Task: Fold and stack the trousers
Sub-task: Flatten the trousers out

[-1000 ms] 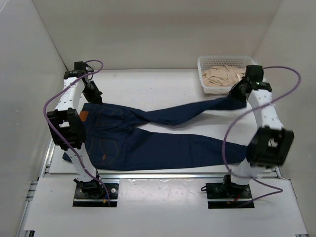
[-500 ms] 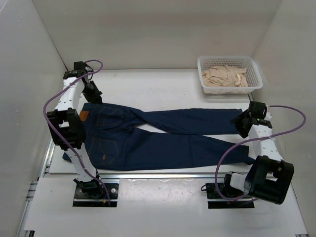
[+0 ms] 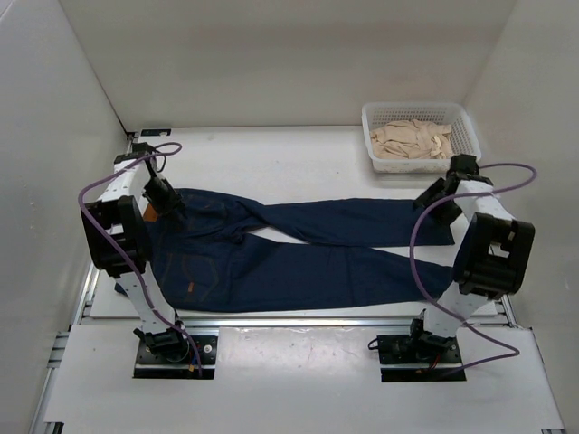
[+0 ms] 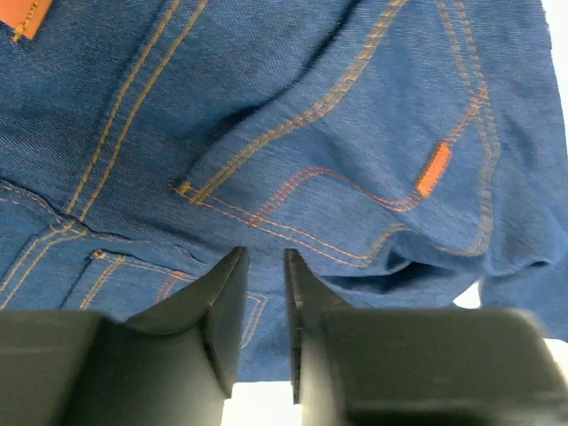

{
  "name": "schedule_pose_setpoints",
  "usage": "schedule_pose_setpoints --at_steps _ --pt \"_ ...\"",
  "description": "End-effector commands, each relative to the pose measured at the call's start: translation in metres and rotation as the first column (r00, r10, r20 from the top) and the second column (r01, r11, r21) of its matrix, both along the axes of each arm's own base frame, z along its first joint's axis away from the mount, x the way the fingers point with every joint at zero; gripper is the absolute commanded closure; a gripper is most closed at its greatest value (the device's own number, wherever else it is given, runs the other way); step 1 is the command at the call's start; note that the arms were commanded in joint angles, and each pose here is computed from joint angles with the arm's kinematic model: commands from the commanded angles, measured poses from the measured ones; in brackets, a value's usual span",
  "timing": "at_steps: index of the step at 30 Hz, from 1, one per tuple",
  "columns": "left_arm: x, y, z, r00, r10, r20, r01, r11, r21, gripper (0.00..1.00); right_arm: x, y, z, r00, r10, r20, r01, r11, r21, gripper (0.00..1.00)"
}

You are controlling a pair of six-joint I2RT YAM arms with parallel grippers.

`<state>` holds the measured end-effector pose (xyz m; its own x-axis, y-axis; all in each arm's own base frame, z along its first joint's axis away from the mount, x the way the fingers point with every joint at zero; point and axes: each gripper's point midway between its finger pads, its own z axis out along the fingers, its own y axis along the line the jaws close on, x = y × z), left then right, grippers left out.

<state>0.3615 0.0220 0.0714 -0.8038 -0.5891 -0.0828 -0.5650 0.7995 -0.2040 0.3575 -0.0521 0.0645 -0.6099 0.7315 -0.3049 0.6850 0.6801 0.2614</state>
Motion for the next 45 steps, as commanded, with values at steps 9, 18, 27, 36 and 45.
schedule_pose_setpoints --at_steps 9,18,27,36,45 --pt "0.034 0.049 0.032 0.989 0.105 0.101 -0.117 0.985 0.126 0.29 0.026 0.027 -0.017 0.99 0.096 -0.103 -0.094 0.995 0.021 0.05" --pt "0.079 0.085 0.03 0.981 0.174 0.084 -0.187 0.964 0.186 0.29 0.068 -0.026 -0.008 0.992 -0.021 -0.122 0.016 0.999 -0.042 0.49" --pt "0.097 0.106 -0.002 0.976 0.215 0.032 -0.216 0.946 0.243 0.26 0.08 -0.047 -0.031 0.975 -0.082 -0.208 0.061 0.993 -0.103 0.45" --pt "0.1 0.108 -0.03 0.986 0.166 -0.029 -0.156 0.964 0.217 0.2 0.076 -0.049 -0.059 0.954 -0.102 -0.281 0.075 0.992 -0.106 0.74" --pt "0.111 0.117 -0.018 0.987 0.161 0.026 -0.163 0.965 0.206 0.9 0.074 -0.058 -0.022 0.968 -0.156 -0.196 0.124 0.978 -0.166 1.0"
